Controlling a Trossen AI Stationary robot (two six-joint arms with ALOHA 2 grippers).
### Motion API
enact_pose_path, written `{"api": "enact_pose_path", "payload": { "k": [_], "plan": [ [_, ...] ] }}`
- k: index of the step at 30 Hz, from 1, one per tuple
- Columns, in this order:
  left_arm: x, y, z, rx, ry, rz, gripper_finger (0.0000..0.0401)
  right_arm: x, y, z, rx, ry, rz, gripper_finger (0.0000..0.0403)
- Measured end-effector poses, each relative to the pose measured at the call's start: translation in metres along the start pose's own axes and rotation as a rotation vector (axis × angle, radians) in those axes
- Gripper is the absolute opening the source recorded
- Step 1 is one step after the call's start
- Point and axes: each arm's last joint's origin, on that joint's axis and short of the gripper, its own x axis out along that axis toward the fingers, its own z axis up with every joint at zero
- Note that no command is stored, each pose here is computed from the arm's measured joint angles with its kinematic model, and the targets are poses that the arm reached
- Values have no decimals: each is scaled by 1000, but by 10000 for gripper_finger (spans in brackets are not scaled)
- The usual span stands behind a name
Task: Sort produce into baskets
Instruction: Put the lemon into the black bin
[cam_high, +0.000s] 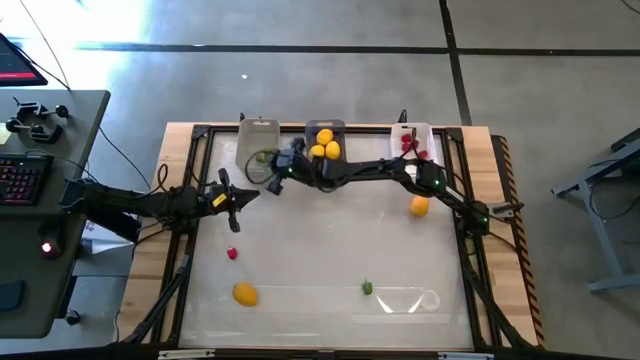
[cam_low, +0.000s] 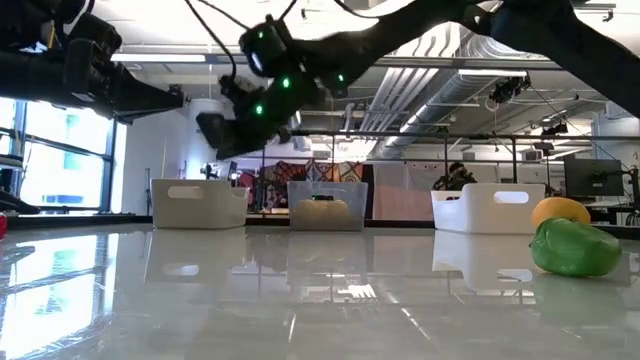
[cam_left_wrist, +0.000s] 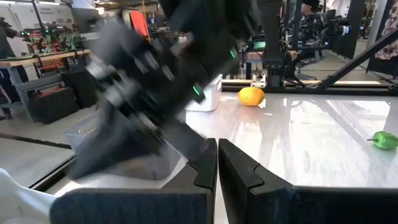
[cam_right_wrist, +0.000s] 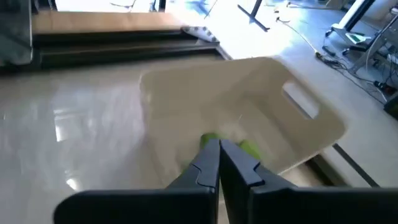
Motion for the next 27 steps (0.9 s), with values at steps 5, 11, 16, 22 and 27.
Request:
{"api": "enact_pose_path", "payload": {
  "k": [5, 11, 16, 22, 27],
  "plan": [
    [0, 0, -1, 3, 7, 0, 3, -26, 10, -25, 3, 20, 12, 0],
    [0, 0, -1, 4, 11, 0, 3, -94, 11, -34, 19, 33, 19, 0],
    [0, 0, -2, 1, 21, -1, 3, -163, 13, -43, 41, 28, 70, 0],
    [0, 0, -2, 2, 22, -1, 3, -235, 10, -76, 106, 176, 72, 0],
    [0, 0, -2, 2, 24, -1, 3, -281, -2, -99, 167, 382, 40, 0]
  ]
}}
